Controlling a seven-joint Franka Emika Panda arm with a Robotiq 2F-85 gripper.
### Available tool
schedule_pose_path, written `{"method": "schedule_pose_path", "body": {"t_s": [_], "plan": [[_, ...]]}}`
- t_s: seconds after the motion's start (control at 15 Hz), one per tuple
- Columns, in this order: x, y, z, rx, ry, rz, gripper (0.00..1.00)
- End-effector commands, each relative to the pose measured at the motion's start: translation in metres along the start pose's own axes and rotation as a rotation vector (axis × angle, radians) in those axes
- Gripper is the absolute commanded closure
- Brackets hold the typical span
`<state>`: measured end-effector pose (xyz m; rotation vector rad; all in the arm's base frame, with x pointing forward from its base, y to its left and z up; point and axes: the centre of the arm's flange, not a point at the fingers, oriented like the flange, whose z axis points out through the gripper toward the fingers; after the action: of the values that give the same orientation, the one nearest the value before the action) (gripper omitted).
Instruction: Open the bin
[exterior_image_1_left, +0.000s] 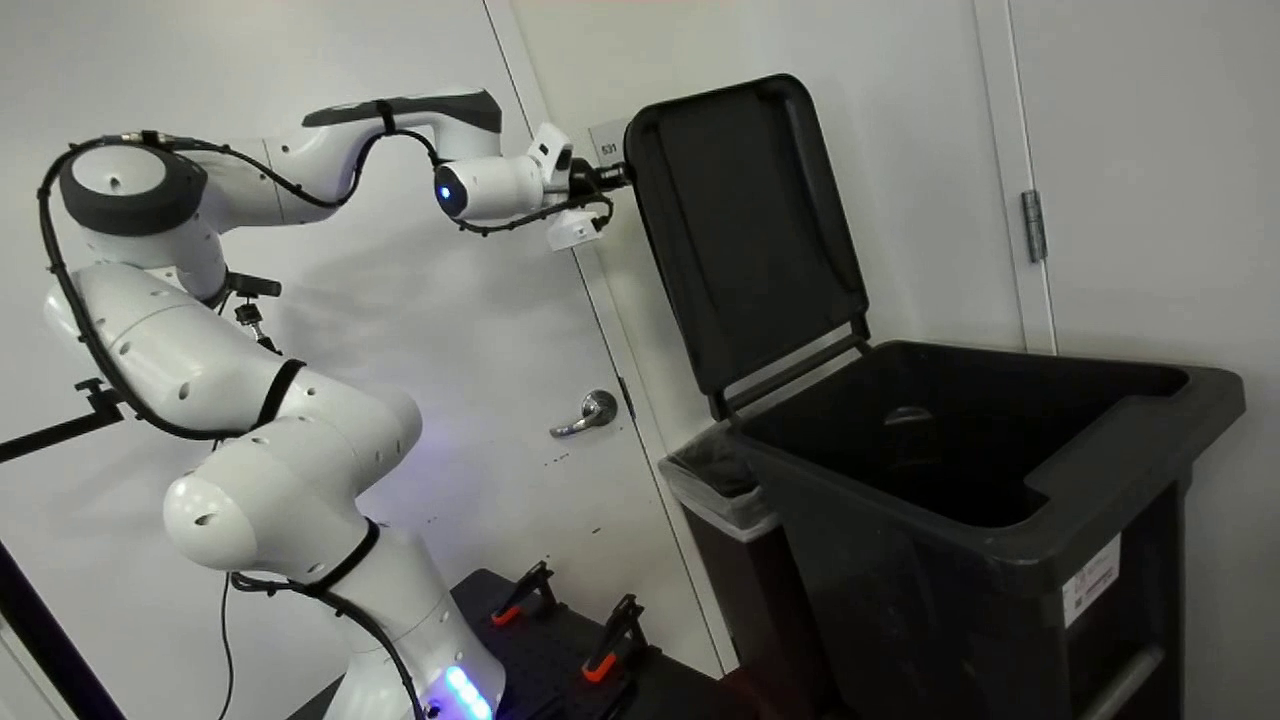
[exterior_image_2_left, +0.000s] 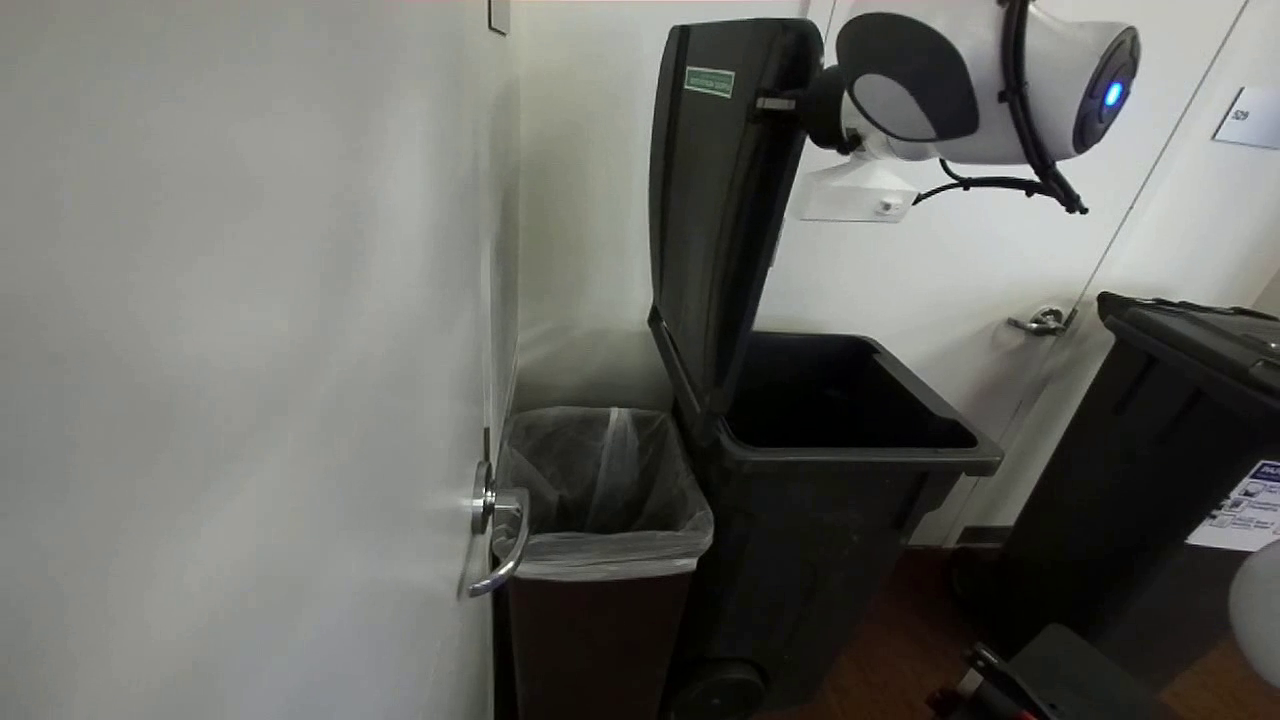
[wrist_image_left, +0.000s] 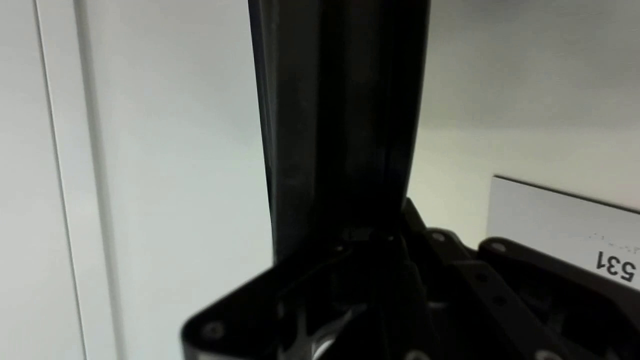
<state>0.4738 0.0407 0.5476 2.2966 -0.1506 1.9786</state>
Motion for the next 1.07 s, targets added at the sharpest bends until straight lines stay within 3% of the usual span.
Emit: {"method": "schedule_pose_path", "body": {"t_s": [0.0,0.6,0.67,0.73,1.0], "plan": [[-0.013,-0.035,0.012,0.016,0.054,-0.159,0.99],[-0.045,-0.068,0.025,0.034,0.081,-0.316,0.99],[-0.044,-0.069,0.023,0.039,0.089,-0.317,0.99],[-0.021,-0.078,0.023,0.030,0.094,-0.219,0.95],[-0.025,-0.084,0.022,0.018,0.112,-0.240,0.95]]}}
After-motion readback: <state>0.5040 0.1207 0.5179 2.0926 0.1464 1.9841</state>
